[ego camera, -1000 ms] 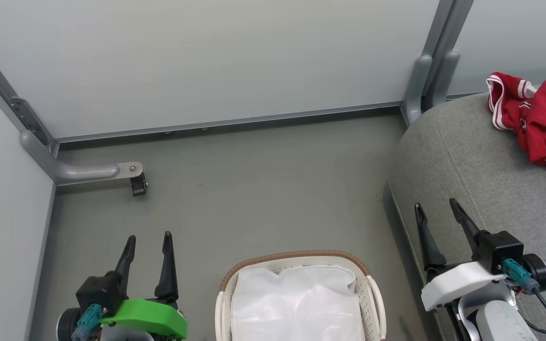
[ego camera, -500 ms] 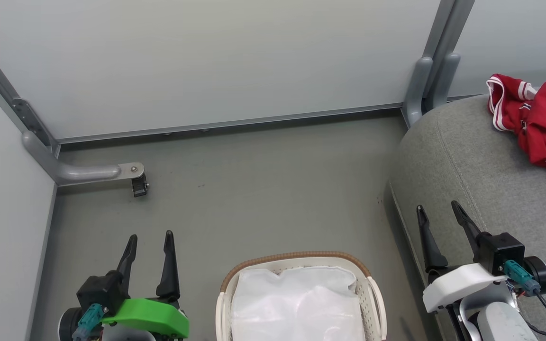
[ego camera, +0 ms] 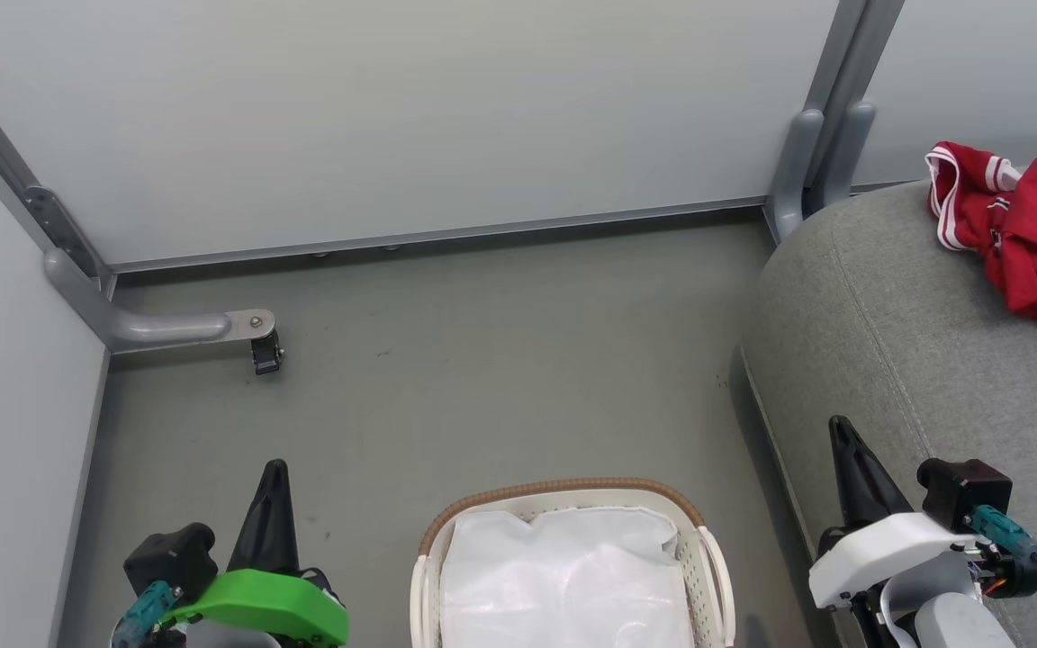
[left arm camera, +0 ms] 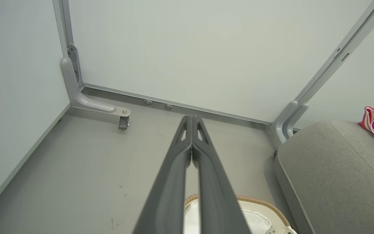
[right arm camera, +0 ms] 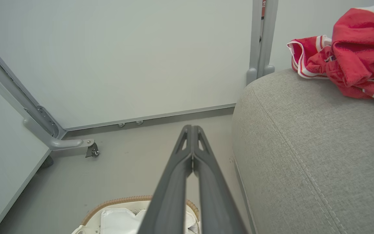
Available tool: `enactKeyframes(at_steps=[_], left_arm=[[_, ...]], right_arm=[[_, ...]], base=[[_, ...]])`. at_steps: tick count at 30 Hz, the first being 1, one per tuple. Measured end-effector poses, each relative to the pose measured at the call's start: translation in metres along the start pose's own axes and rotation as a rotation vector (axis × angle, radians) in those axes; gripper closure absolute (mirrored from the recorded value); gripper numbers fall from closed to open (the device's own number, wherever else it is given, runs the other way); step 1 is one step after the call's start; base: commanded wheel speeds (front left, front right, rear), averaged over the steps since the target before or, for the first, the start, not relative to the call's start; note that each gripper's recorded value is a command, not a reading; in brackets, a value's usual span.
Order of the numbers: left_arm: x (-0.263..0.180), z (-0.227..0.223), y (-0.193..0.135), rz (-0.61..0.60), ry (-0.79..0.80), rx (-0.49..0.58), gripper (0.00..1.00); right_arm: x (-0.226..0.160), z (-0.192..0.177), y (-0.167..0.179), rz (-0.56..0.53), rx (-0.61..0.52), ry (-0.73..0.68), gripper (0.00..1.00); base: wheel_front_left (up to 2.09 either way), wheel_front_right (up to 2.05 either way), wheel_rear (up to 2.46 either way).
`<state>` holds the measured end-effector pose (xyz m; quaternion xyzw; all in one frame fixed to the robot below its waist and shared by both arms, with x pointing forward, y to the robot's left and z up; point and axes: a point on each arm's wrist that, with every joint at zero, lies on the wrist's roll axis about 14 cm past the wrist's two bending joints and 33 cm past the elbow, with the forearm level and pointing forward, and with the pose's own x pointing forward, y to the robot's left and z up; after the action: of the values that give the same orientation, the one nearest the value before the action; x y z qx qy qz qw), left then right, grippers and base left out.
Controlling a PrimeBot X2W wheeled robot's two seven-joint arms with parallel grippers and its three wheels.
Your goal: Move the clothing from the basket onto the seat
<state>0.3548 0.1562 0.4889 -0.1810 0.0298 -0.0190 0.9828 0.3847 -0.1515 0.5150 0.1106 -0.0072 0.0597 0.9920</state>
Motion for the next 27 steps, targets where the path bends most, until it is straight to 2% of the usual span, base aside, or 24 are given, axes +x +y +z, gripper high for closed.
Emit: enactKeyframes(at_steps=[27], left_arm=[[0.007,0.016,0.021,0.096,-0.007,-0.403,1.0]], right_arm=[[-0.001,0.001,-0.022,-0.106,0.452,0.008,1.0]], base=[[0.0,0.0,0.0]])
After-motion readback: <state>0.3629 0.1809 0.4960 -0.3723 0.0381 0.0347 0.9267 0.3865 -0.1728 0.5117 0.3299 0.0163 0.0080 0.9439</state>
